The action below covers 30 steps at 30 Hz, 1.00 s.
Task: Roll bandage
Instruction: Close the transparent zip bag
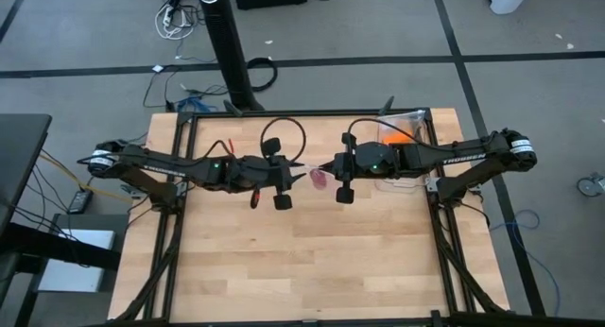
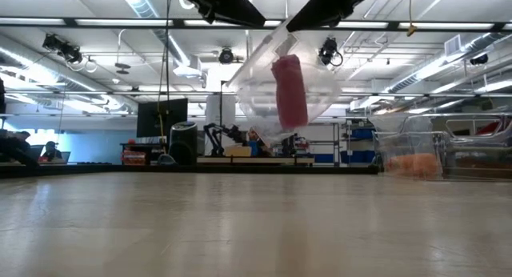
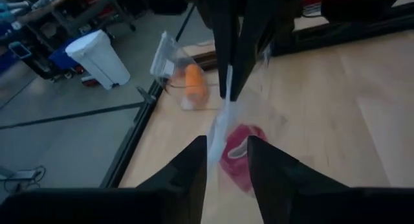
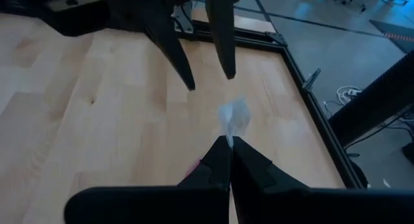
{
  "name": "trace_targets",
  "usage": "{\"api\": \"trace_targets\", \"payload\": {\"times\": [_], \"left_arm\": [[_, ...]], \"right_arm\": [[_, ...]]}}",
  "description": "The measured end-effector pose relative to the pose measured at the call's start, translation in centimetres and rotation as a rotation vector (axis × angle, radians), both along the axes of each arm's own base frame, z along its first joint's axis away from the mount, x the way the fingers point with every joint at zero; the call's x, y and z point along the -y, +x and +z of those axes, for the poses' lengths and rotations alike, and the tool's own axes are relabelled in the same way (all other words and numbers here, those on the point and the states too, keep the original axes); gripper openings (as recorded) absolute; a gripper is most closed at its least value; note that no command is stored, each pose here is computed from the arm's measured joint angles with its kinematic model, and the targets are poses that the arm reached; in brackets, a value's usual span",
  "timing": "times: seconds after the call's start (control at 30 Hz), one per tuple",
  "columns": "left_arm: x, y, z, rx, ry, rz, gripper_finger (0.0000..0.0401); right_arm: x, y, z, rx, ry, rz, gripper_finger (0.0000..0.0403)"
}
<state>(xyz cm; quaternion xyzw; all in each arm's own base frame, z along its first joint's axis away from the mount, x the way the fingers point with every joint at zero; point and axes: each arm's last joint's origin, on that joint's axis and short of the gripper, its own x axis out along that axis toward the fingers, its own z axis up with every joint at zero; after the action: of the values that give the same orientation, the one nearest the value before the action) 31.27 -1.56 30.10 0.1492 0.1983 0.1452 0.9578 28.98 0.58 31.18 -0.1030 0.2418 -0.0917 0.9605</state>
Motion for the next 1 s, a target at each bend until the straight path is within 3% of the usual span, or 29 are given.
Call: {"api": "trace_targets", "payload": {"times": [0.4, 0.6, 1.0], "left_arm": [[-0.1, 0.2, -0.2, -0.015, 0.015, -0.022, 0.0122], [0.1, 0.2, -0.3, -0.024, 0.013, -0.088, 0.0119], [0.1, 0.2, -0.3, -0.033, 0.037, -0.102, 0.0044]], "right_arm": [[-1.1, 0.1, 0.3, 0.027, -0.039, 0.063, 0.0000], [-1.1, 0.1, 0.3, 0.030, -0.040, 0.063, 0.0000], [-1.2, 0.2, 0.4, 0.036, -0.045, 0.068, 0.0000]]}}
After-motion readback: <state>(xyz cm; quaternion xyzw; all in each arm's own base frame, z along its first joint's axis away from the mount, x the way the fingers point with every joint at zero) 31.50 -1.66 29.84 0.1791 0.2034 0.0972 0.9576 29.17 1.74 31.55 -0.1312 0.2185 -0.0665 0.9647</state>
